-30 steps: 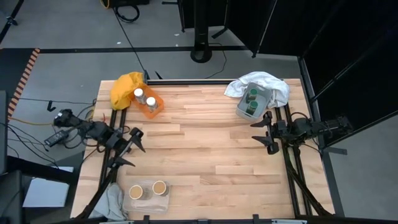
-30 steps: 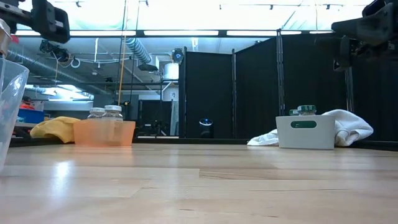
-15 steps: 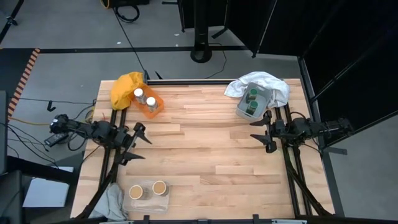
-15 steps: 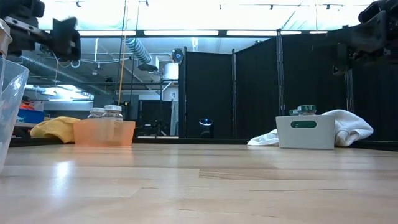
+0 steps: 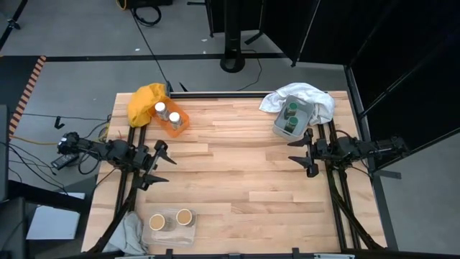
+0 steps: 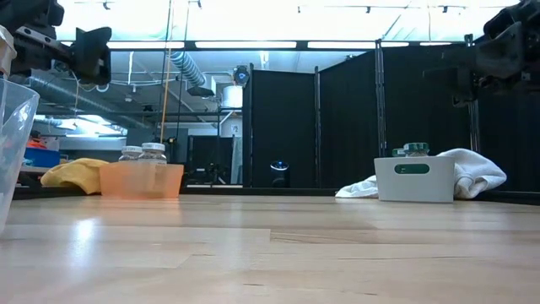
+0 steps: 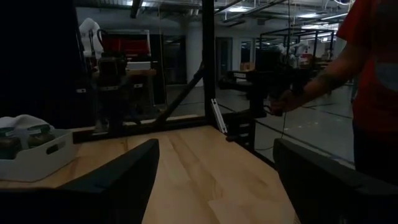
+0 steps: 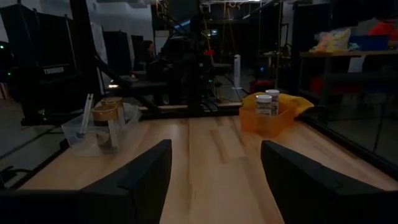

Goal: Sort spices by type
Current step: Return to Home Position

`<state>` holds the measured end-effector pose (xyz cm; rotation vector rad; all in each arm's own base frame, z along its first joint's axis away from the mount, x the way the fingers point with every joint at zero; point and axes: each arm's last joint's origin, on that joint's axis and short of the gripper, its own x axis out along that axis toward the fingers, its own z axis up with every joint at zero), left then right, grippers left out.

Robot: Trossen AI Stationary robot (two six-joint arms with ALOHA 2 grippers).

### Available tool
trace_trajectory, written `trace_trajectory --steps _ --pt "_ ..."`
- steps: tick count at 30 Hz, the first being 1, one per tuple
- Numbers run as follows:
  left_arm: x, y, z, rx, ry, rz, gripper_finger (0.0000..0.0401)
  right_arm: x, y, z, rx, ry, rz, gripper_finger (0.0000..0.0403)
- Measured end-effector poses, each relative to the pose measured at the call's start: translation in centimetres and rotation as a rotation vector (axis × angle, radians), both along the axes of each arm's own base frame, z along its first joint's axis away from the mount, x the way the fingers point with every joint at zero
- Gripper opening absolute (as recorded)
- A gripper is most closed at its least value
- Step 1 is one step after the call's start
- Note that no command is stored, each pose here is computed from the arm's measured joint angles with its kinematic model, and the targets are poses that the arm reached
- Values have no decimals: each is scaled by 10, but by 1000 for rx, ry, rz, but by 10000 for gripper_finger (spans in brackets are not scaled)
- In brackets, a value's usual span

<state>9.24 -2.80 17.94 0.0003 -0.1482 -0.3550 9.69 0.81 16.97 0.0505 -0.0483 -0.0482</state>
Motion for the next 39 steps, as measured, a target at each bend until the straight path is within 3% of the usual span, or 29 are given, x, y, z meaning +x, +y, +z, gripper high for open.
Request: trace_trajectory --steps 14,39 --pt "1 2 -1 -26 19 75 321 0 0 0 -20 0 -1 255" --pt "1 2 -1 -27 17 77 321 0 0 0 -12 -1 -1 257"
